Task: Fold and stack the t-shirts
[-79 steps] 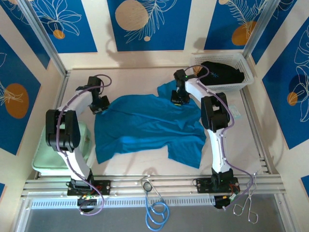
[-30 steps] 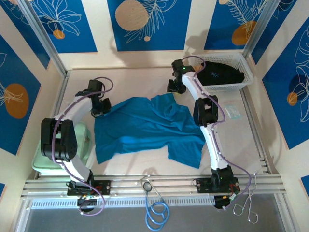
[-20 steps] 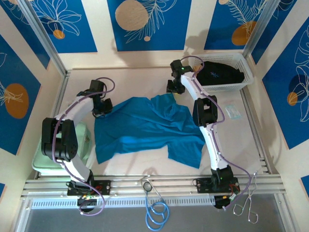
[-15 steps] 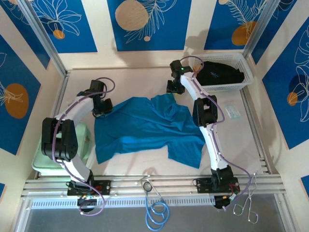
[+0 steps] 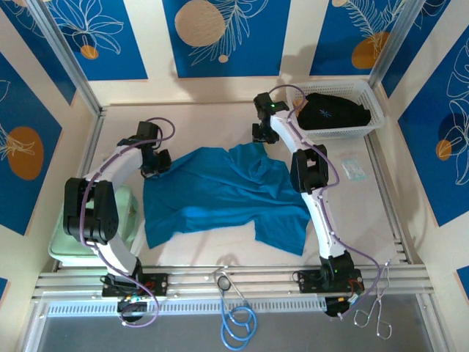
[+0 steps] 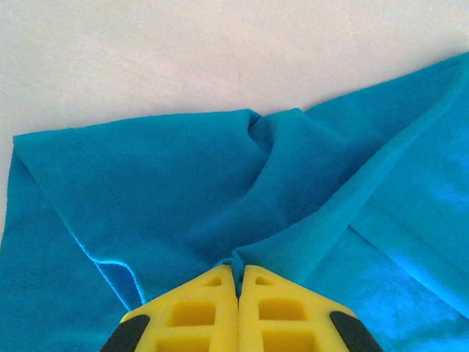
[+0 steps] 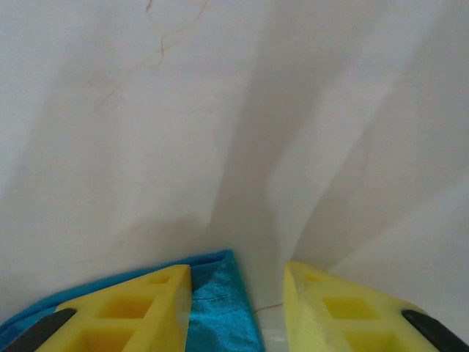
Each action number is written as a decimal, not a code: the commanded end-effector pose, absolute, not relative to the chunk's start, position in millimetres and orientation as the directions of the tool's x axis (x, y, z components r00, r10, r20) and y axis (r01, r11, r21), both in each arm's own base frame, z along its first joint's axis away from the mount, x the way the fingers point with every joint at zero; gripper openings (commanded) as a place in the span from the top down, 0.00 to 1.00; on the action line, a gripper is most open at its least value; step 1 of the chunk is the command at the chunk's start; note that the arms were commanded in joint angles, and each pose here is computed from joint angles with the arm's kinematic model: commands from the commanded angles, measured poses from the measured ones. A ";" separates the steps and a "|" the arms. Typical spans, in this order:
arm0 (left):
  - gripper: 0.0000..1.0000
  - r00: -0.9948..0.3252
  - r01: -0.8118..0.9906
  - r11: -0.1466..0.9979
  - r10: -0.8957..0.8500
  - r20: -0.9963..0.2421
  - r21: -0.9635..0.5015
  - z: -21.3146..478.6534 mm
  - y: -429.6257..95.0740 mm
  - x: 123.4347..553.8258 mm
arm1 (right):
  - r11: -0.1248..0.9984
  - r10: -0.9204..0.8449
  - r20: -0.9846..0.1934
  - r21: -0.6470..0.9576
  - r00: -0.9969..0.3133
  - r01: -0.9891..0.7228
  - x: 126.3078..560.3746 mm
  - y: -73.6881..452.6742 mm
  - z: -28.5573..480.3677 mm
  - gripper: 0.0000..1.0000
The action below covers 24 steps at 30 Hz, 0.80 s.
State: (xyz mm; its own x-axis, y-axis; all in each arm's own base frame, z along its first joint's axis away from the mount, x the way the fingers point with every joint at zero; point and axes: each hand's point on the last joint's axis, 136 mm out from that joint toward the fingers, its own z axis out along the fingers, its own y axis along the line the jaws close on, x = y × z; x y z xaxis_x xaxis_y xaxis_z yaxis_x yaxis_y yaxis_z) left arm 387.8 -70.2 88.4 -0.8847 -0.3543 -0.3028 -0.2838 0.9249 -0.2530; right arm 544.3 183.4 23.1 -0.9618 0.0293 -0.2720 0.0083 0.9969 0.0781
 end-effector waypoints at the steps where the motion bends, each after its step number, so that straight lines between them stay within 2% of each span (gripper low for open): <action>1: 0.99 -0.893 -0.264 0.929 -0.337 -0.298 -0.260 84.2 -78.2 391.8 | 0.997 -0.020 -0.044 0.070 -0.999 -0.023 485.7 197.6 -6.6 0.64; 3: 1.00 -0.894 -0.265 0.929 -0.337 -0.296 -0.259 83.0 -78.3 391.9 | 0.996 -0.019 -0.027 0.081 -0.999 -0.021 482.9 199.4 -10.8 0.66; 5: 1.00 -0.894 -0.265 0.929 -0.337 -0.294 -0.260 81.6 -78.6 392.3 | 0.996 -0.019 -0.015 0.091 -1.000 -0.021 481.1 201.2 -14.3 0.73; 12: 1.00 -0.897 -0.266 0.930 -0.336 -0.287 -0.255 76.4 -79.1 393.8 | 0.993 -0.017 0.009 0.120 -1.000 -0.016 479.3 204.8 -21.3 1.00; 18: 1.00 -0.889 -0.257 0.927 -0.337 -0.310 -0.273 89.5 -81.6 404.2 | 0.991 -0.024 -0.060 0.133 -0.998 -0.032 489.2 204.3 11.5 1.00; 24: 1.00 -0.826 -0.172 0.931 -0.315 -0.467 -0.322 180.5 -87.9 424.4 | 0.986 0.000 -0.292 0.161 -0.956 -0.049 498.3 190.5 129.7 1.00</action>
State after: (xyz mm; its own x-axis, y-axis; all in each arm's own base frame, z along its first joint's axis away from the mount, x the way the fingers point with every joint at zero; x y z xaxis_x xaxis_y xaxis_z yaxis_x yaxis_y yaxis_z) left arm 418.7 -78.6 118.4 -0.8662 -0.3431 -0.3632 -0.2501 0.9271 -0.2792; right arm 508.1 186.4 38.6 -0.9848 0.0074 -0.1735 -0.0096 0.9952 0.0972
